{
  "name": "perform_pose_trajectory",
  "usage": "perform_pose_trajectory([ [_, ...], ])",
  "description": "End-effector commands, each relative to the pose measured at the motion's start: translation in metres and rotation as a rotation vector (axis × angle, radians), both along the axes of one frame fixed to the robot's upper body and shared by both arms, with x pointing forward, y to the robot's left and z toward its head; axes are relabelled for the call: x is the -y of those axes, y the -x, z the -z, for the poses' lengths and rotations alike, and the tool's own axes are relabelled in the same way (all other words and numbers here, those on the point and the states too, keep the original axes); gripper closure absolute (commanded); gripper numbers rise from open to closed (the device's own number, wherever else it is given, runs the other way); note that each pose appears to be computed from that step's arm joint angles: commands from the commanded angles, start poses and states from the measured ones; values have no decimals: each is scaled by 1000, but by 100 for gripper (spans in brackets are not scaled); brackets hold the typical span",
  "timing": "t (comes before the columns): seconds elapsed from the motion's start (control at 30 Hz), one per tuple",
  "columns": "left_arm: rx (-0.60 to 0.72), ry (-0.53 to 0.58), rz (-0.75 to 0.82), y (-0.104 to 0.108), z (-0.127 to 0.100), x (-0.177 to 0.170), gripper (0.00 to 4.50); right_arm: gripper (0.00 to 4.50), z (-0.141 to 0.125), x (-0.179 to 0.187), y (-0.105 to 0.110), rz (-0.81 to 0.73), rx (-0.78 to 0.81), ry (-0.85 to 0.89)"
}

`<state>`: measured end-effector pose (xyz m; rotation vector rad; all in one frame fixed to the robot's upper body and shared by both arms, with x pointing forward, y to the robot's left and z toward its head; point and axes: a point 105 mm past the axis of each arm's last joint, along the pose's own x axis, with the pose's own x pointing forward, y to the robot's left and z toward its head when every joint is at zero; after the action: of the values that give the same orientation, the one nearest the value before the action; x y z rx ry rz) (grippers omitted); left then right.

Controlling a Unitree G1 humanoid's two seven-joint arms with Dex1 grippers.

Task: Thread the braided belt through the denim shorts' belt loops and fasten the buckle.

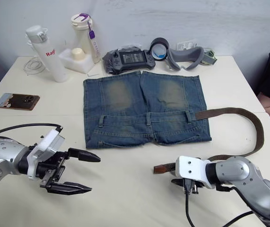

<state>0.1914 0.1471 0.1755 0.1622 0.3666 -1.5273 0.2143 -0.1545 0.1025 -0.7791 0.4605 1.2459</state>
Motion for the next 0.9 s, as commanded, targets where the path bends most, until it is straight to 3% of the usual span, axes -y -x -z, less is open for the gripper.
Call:
perform_pose_trajectory([
  [0.03, 25, 16, -3, -2, -4, -1, 0, 447, -18, -9, -1, -15, -7, -104],
  [0.1, 24, 16, -12, -4, -4, -4, 0, 447, -36, -12, -1, -29, -20, -175],
  [0.13, 24, 16, -16, -5, -3, -5, 0, 418, -46, -12, -3, -27, -40, -207],
  [0.2, 26, 17, -19, -6, -2, -6, 0, 350, -58, -9, -5, -26, -59, -222],
  [0.37, 41, 26, -24, -9, 0, -3, 0, 121, -64, 6, -30, -21, 67, -103],
  [0.47, 53, 29, -29, -11, -1, -2, 0, 121, -50, 18, -38, -22, 62, -5],
  [0.7, 79, 39, -34, -14, -3, 2, 0, 121, -14, 26, -31, -2, -101, 11],
  [0.8, 80, 42, -48, -18, -3, 3, 0, 212, -10, 26, -31, 12, -106, -5],
  [0.9, 95, 126, -98, -31, -12, 5, 0, 364, -11, 24, -30, -13, -103, -21],
])
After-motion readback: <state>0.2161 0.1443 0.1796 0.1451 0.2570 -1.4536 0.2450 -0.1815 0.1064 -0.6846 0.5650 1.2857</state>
